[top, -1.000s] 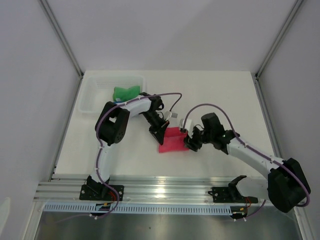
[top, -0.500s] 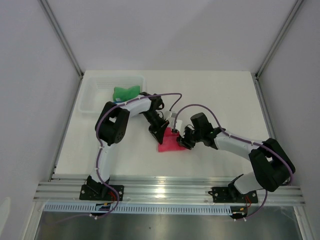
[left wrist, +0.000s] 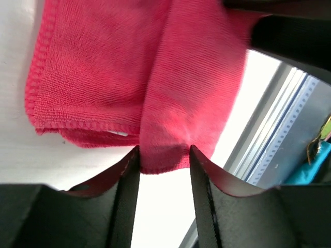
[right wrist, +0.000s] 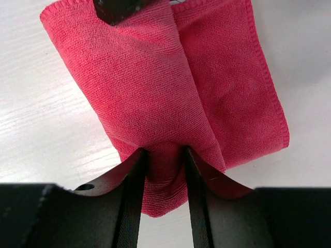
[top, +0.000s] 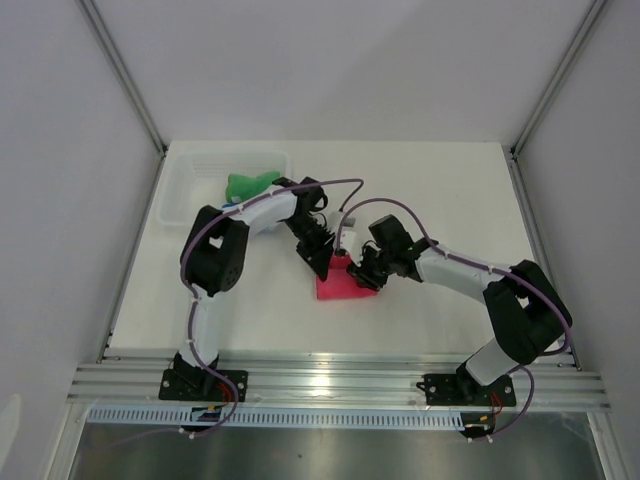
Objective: Roll the towels
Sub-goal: Roll the towel
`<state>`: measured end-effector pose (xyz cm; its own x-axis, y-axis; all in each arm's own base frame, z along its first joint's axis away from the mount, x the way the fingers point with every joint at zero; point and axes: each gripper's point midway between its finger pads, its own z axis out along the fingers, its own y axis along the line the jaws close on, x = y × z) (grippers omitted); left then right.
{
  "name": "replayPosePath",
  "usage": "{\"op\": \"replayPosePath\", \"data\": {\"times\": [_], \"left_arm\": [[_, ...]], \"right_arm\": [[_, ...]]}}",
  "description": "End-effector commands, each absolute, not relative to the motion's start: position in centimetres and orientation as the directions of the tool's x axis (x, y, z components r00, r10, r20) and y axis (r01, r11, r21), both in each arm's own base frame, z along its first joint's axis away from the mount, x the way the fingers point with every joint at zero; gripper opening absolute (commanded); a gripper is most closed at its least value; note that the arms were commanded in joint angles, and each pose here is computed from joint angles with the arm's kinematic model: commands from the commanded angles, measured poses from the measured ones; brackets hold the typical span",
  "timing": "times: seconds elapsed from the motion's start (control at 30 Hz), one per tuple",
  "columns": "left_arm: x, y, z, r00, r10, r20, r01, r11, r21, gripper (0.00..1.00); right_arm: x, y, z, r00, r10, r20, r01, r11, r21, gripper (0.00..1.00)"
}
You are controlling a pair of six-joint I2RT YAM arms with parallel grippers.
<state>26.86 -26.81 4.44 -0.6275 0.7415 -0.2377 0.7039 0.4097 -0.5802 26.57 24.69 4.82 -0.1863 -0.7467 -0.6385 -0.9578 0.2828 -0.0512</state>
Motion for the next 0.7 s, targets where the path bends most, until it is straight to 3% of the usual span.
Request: {"op": "replayPosePath", "data": {"times": [0.0,0.23,0.27,0.37,0.43,0.5,0.63,0.67], "left_arm": [[28.0,-27.8,9.7,-0.558,0.704,-0.438,0.790,0.291,-0.539,0.46],[28.9,-25.6,14.2,-0.488,0.611,-0.624,0.863,0.227,-0.452,0.45],[29.5,-25.6,16.6,-0.420,0.570,-0.707,0.906,0.210,-0.368,0.44],[28.2,-24.8,17.4,-0.289,0.594,-0.751,0.957,0.150,-0.249,0.43],[27.7,-23.8,17.8,-0.261,0.636,-0.727,0.965,0.166,-0.202,0.44],[26.5,-23.2,17.5,-0.136,0.686,-0.715,0.991,0.098,-0.095,0.45],[25.8,-24.3,15.0,0.247,0.774,-0.583,0.954,-0.088,0.288,0.47],[26.3,-25.3,14.6,0.354,0.751,-0.558,0.907,-0.130,0.401,0.52]], "right_arm": [[25.9,22.7,4.1,-0.239,-0.794,-0.558,-0.948,0.314,-0.041,0.39],[26.0,23.2,4.0,-0.346,-0.755,-0.557,-0.919,0.393,0.039,0.39],[26.0,23.2,3.9,-0.360,-0.752,-0.553,-0.914,0.404,0.045,0.39],[25.8,23.5,3.9,-0.412,-0.727,-0.549,-0.892,0.444,0.080,0.39],[25.8,23.6,3.9,-0.437,-0.707,-0.556,-0.879,0.468,0.095,0.39],[25.7,23.7,3.9,-0.465,-0.689,-0.556,-0.863,0.492,0.113,0.39],[25.8,24.1,3.9,-0.475,-0.673,-0.568,-0.859,0.495,0.131,0.39],[25.8,24.1,3.9,-0.479,-0.671,-0.566,-0.856,0.499,0.133,0.39]]}}
